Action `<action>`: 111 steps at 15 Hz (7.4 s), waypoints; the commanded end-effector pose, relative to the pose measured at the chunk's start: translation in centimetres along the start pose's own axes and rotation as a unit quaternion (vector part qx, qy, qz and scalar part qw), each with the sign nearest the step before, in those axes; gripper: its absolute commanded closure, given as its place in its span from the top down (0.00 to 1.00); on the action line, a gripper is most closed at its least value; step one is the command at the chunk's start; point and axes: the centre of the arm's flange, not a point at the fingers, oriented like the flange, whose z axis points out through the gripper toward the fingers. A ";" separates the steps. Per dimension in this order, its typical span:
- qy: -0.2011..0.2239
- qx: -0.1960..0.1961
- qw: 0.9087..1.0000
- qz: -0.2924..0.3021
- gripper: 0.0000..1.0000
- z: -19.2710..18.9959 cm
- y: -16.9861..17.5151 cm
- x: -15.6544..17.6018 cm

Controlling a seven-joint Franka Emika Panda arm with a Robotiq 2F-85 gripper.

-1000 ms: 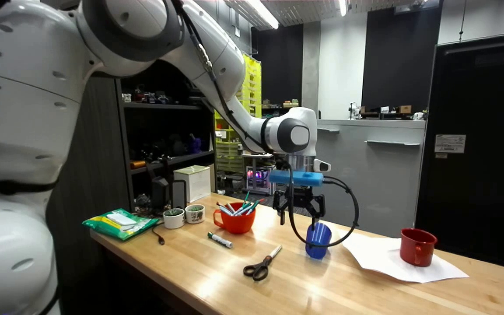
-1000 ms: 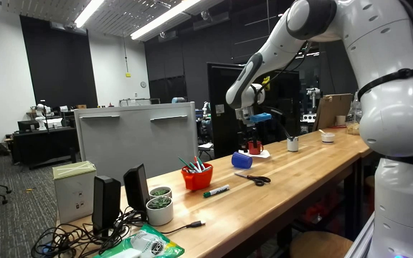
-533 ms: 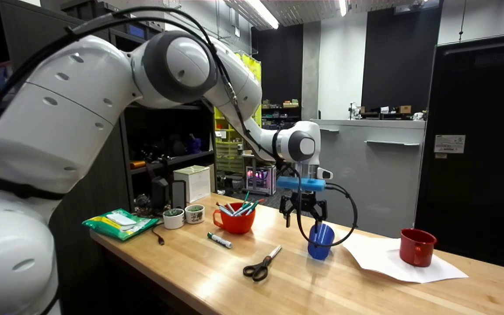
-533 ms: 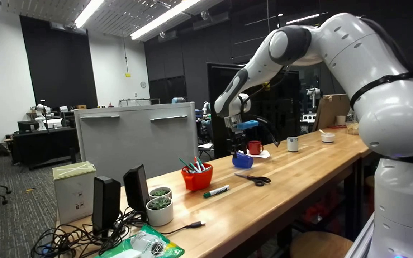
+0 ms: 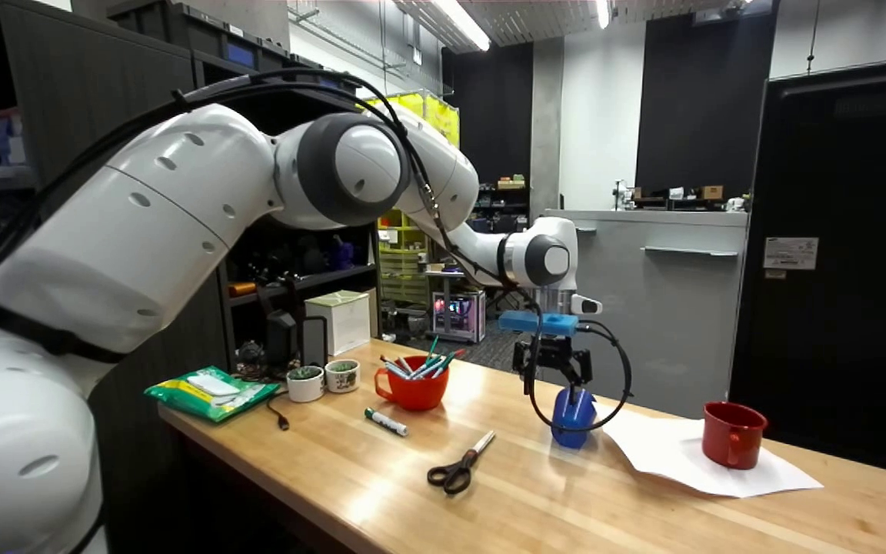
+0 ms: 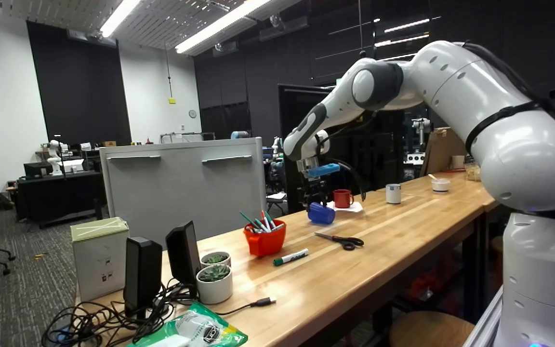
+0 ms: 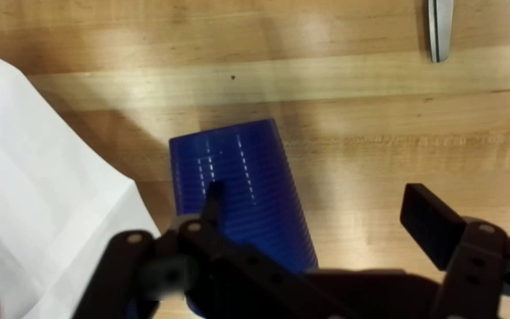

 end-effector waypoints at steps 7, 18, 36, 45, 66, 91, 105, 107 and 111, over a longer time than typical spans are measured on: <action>0.005 -0.004 0.998 0.058 1.00 -1.7 2.0 1.7; 0.001 0.002 0.998 0.057 1.00 0.5 4.3 2.5; 0.025 -0.002 1.000 0.009 0.53 2.1 4.1 -0.8; 0.080 -0.015 0.997 0.014 0.53 0.5 4.6 -3.3; 0.088 -0.021 0.996 -0.009 0.45 0.6 4.3 -8.6; 0.068 -0.011 0.997 -0.042 1.00 1.5 2.4 -4.6; 0.041 -0.001 0.997 -0.063 1.00 3.0 0.2 2.2; 0.035 0.001 0.997 -0.064 1.00 3.6 -0.1 2.8; 0.032 0.000 0.997 -0.064 0.74 4.2 -0.1 3.1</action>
